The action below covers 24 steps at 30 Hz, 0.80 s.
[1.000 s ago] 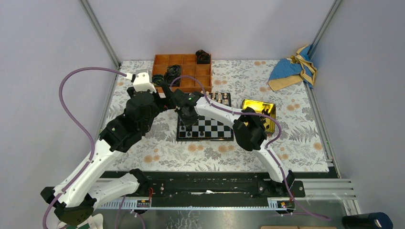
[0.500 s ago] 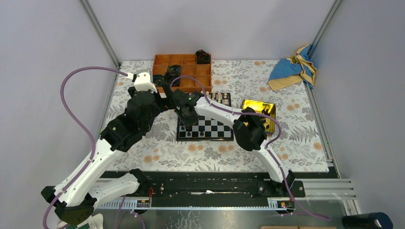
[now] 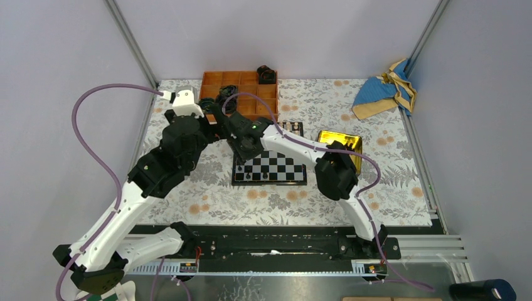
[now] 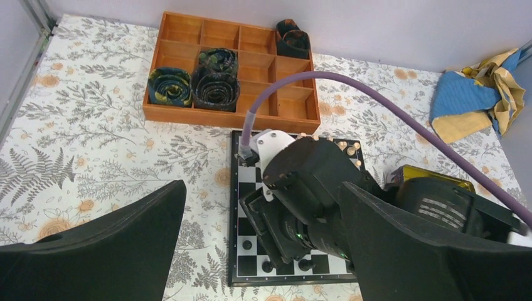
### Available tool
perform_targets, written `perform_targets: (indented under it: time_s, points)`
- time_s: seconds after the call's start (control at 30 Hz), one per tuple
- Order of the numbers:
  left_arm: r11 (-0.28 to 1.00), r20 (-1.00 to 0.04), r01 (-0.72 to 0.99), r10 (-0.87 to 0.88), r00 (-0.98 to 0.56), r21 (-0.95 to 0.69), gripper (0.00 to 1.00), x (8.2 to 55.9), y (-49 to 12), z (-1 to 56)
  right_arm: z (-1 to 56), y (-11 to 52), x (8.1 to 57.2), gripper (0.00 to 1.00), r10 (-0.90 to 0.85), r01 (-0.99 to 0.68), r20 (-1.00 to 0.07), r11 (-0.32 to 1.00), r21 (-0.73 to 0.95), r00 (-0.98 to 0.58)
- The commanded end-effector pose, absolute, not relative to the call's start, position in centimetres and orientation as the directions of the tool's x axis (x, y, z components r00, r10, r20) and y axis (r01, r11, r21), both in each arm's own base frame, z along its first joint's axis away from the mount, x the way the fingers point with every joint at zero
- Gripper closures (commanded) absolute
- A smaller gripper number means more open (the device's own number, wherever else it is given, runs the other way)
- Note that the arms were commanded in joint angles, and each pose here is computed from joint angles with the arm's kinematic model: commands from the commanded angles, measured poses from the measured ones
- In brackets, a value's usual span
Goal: Set up the chess pieces on the board
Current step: Place the chess piece on the chessboard, then pick up the chess piece from the storage box.
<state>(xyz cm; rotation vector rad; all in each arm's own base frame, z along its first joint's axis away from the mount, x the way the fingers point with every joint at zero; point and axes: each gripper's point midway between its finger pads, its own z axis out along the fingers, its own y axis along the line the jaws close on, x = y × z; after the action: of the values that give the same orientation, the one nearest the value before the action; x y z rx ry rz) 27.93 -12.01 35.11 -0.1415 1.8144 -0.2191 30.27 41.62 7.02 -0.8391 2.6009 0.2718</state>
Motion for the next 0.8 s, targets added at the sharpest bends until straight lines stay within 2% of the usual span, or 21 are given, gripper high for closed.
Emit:
perform_targets:
  time_s: [0.0, 0.1, 0.43, 0.63, 0.77]
  points:
    - [0.976, -0.958, -0.008, -0.216, -0.187, -0.219, 0.01, 28.4, -11.1, 37.6, 13.0, 40.9, 31.6, 0.43, -0.482, -0.587, -0.564, 0.809, 0.006, -0.671]
    - [0.976, -0.960, -0.013, -0.217, -0.179, -0.218, 0.01, 28.6, -11.2, 37.8, 14.0, 39.1, 32.9, 0.38, -0.449, -0.538, -0.595, 0.842, -0.032, -0.667]
    - [0.979, -0.964, 0.002, -0.202, -0.174, -0.205, 0.01, 31.0, -12.9, 36.7, 17.8, 27.1, 37.8, 0.37, -0.162, -0.183, -0.729, 0.982, -0.051, -0.665]
    - [0.973, -0.959, 0.001, -0.229, -0.168, -0.232, 0.01, 32.7, -13.2, 36.0, 18.3, 20.4, 38.7, 0.45, -0.108, 0.012, -0.746, 0.988, -0.154, -0.657]
    - [0.969, -0.948, 0.001, -0.242, -0.205, -0.247, 0.01, 34.0, -13.8, 34.8, 17.3, 17.9, 38.2, 0.48, -0.090, 0.074, -0.723, 0.979, -0.191, -0.685]
